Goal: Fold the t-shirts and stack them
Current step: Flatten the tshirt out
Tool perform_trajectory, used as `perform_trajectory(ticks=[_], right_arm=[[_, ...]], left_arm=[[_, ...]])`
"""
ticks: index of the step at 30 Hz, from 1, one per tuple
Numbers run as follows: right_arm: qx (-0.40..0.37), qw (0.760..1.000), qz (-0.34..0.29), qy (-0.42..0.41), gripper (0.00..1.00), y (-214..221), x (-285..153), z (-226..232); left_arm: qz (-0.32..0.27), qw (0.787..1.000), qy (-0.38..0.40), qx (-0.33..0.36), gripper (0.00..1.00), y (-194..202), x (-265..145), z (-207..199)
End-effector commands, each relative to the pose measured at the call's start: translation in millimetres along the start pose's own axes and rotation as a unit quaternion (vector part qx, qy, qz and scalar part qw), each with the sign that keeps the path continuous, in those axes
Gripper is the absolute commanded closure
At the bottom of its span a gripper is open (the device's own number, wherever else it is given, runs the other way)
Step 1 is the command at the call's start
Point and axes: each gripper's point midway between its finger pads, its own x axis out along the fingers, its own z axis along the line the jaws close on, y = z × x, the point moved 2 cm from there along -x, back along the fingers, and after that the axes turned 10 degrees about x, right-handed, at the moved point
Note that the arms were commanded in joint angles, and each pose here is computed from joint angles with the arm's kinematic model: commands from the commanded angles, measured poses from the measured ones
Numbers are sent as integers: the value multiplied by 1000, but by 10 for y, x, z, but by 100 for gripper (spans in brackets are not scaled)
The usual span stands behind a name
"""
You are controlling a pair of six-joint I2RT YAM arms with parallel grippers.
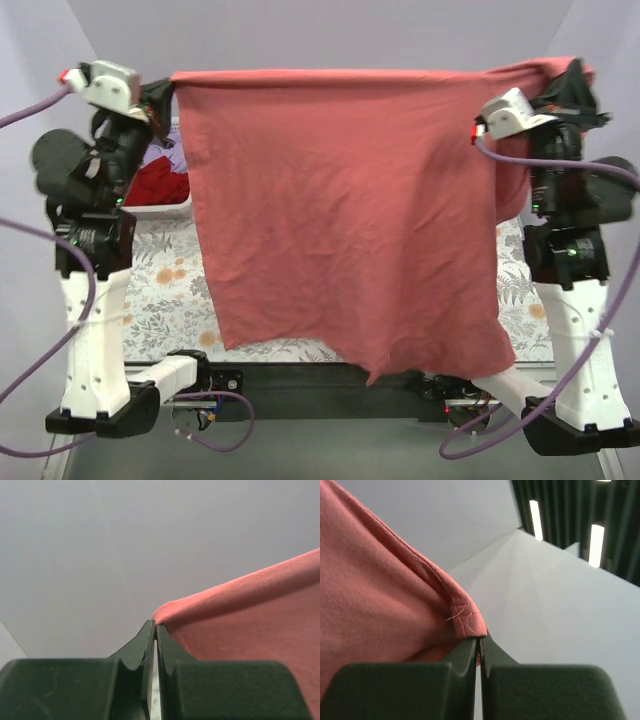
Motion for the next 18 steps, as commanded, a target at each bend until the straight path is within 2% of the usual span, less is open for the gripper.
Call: perform_trajectory(ticks=[1, 2, 4, 5, 6, 8, 10, 12, 13, 15, 16, 17, 18], right_arm=[[-39, 997, 51, -46, 99, 404, -15, 555], [-41, 993, 64, -87, 99, 579, -52, 928], [-24, 988, 68, -135, 99, 742, -87, 1378], [-24, 985, 74, -155, 99, 826, -107, 1570], [-25, 976, 89, -198, 99, 1027, -161, 1989], [-21, 967, 104, -232, 99, 1219, -215, 2378], [-22, 951, 123, -283, 99, 1479, -291, 2931], [-13, 936, 141, -321, 99, 1693, -313, 3410], [-13, 932, 150, -330, 99, 1775, -307, 3559], [-20, 918, 182, -353, 99, 2043, -313, 4006], [-22, 918, 187, -349, 99, 2085, -208, 4083], [-30, 916, 207, -342, 99, 2199, -168, 4155], [-35, 907, 224, -354, 99, 2363, -194, 4418]], left_arm=[[142, 990, 2, -6, 100, 1088, 146, -78], [178, 984, 17, -14, 100, 1458, 126, -193], [210, 977, 33, -20, 100, 1860, 154, -310], [239, 970, 43, -23, 100, 2181, 109, -407], [259, 964, 50, -26, 100, 2441, 122, -472], [275, 959, 58, -28, 100, 2764, 163, -553], [317, 944, 80, -42, 100, 3332, 177, -733], [339, 935, 93, -52, 100, 3673, 248, -834], [369, 922, 101, -64, 100, 4020, 269, -932], [382, 916, 102, -69, 100, 4277, 440, -955], [413, 900, 111, -81, 100, 4677, 432, -1071], [421, 896, 113, -84, 100, 4799, 474, -1103], [425, 894, 114, -83, 100, 4893, 545, -1109]])
